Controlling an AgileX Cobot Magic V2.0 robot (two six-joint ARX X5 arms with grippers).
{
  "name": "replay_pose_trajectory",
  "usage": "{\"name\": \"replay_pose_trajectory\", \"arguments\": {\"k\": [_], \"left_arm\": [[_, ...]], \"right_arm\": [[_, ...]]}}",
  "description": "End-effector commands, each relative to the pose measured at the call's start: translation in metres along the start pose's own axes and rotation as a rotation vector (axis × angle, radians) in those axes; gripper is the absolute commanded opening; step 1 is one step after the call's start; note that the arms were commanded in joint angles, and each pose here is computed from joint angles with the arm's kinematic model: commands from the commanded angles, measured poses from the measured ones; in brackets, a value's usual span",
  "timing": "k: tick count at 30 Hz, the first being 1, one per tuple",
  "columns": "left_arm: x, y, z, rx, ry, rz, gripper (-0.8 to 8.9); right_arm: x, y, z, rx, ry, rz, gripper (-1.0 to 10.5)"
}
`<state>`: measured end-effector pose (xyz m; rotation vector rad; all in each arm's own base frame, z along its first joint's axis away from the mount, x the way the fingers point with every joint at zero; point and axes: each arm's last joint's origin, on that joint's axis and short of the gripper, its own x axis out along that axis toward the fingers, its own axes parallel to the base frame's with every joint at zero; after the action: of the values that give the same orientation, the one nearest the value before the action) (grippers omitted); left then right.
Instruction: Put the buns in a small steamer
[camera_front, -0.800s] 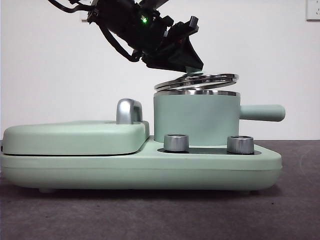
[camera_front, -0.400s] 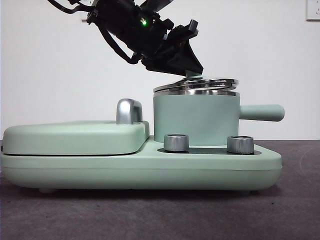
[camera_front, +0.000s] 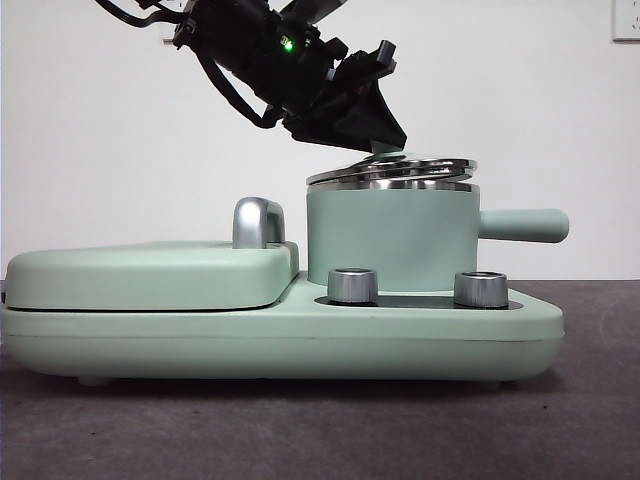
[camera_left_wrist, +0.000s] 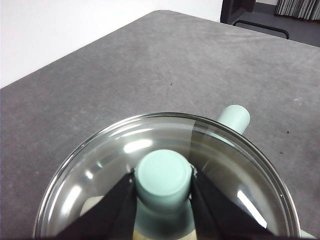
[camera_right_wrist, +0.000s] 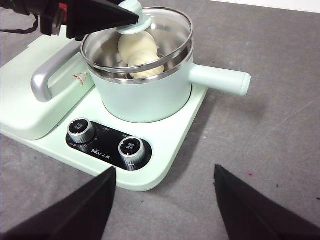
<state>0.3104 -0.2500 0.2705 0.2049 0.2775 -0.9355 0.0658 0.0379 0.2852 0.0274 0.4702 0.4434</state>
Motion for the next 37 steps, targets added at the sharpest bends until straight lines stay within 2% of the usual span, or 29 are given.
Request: {"name": "replay_pose_trajectory", "arguments": {"k": [1, 15, 32, 37], "left_arm": [[0.005, -0.002, 0.008, 0.034, -0.033, -0.007, 0.14], [0.017, -0.007, -0.007, 0.052, 0.038, -0.031, 0.14], [0.018, -0.009, -0.015, 0.038, 0.117, -0.011, 0.15], [0.016, -0.008, -0.012, 0.09, 0.14, 0.026, 0.15]], "right_arm": [[-0.001, 0.001, 0.003, 0.008, -0.015, 0.006, 3.0], [-0.001, 0.001, 0.003, 0.001, -0.015, 0.006, 3.0], [-0.001, 0.001, 0.003, 0.002, -0.014, 0.007, 3.0], [-0.001, 0.001, 0.003, 0.002, -0.014, 0.006, 3.0]]}}
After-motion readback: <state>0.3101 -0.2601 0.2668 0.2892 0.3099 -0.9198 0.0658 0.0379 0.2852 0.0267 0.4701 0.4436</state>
